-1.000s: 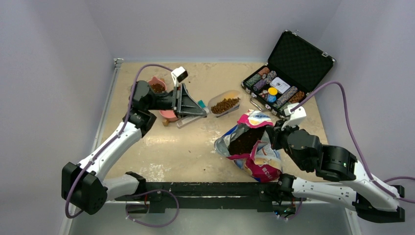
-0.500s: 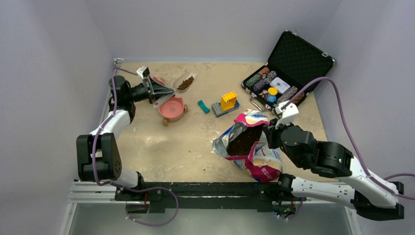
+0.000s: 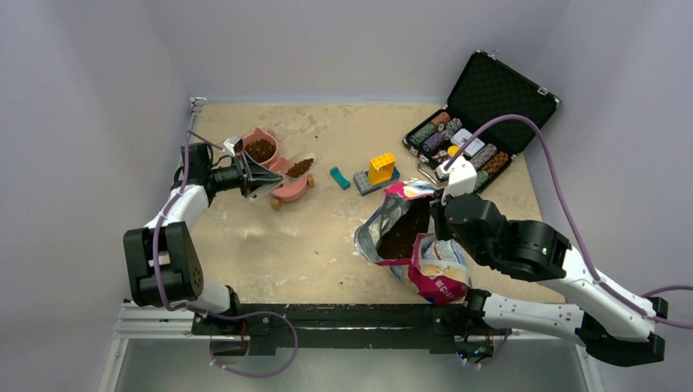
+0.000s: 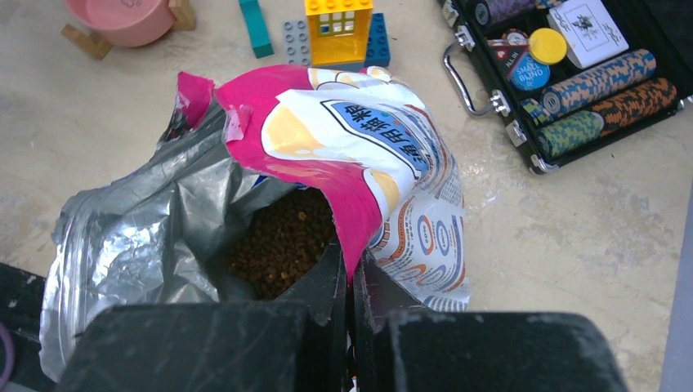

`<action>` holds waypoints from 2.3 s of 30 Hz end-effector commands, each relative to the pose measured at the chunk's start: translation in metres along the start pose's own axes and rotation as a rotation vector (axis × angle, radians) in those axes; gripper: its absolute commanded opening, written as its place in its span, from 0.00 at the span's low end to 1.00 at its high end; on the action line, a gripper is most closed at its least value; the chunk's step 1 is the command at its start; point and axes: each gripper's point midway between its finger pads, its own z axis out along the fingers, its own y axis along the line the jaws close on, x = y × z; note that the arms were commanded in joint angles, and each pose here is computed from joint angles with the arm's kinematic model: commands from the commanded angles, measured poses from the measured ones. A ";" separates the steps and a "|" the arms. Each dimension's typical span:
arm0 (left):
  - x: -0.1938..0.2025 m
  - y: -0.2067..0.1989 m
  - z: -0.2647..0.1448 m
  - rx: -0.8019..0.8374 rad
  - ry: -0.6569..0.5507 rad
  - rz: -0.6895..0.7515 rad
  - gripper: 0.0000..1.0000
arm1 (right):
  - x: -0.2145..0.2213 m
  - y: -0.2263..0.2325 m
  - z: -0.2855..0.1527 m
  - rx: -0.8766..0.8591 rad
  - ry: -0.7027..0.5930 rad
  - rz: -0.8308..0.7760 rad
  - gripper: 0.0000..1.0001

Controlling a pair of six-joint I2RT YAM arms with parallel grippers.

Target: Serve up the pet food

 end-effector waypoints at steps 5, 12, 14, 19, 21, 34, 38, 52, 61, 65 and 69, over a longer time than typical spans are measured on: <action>-0.003 -0.006 -0.015 0.027 -0.036 0.076 0.00 | -0.019 -0.019 0.004 0.048 -0.031 0.063 0.00; -0.016 -0.004 -0.023 0.009 -0.078 0.040 0.00 | -0.018 -0.024 -0.001 0.054 -0.021 0.075 0.00; -0.017 -0.003 -0.025 -0.005 -0.084 0.045 0.00 | -0.017 -0.025 -0.003 0.042 -0.029 0.055 0.00; -0.021 0.014 -0.028 -0.074 -0.090 0.012 0.00 | -0.010 -0.030 -0.007 0.024 -0.038 -0.008 0.00; -0.024 0.023 -0.030 -0.123 -0.084 -0.006 0.00 | -0.009 -0.031 -0.008 0.014 -0.060 -0.004 0.00; -0.038 0.050 -0.040 -0.373 -0.144 -0.174 0.00 | 0.000 -0.027 -0.009 -0.004 -0.075 0.127 0.00; -0.036 0.050 -0.050 -0.512 -0.157 -0.178 0.00 | 0.001 -0.027 -0.009 -0.003 -0.077 0.137 0.00; -0.022 0.033 -0.052 -0.900 -0.155 -0.060 0.00 | -0.001 -0.017 -0.001 -0.028 -0.061 0.126 0.00; -0.011 -0.009 -0.067 -0.954 -0.251 0.076 0.00 | -0.006 -0.013 -0.005 -0.055 -0.060 0.139 0.00; 0.018 -0.059 -0.023 -0.679 -0.140 0.100 0.00 | -0.012 -0.008 -0.001 -0.054 -0.053 0.124 0.00; 0.092 -0.118 0.010 -0.444 0.095 0.230 0.00 | -0.028 0.003 -0.003 -0.112 -0.098 0.162 0.00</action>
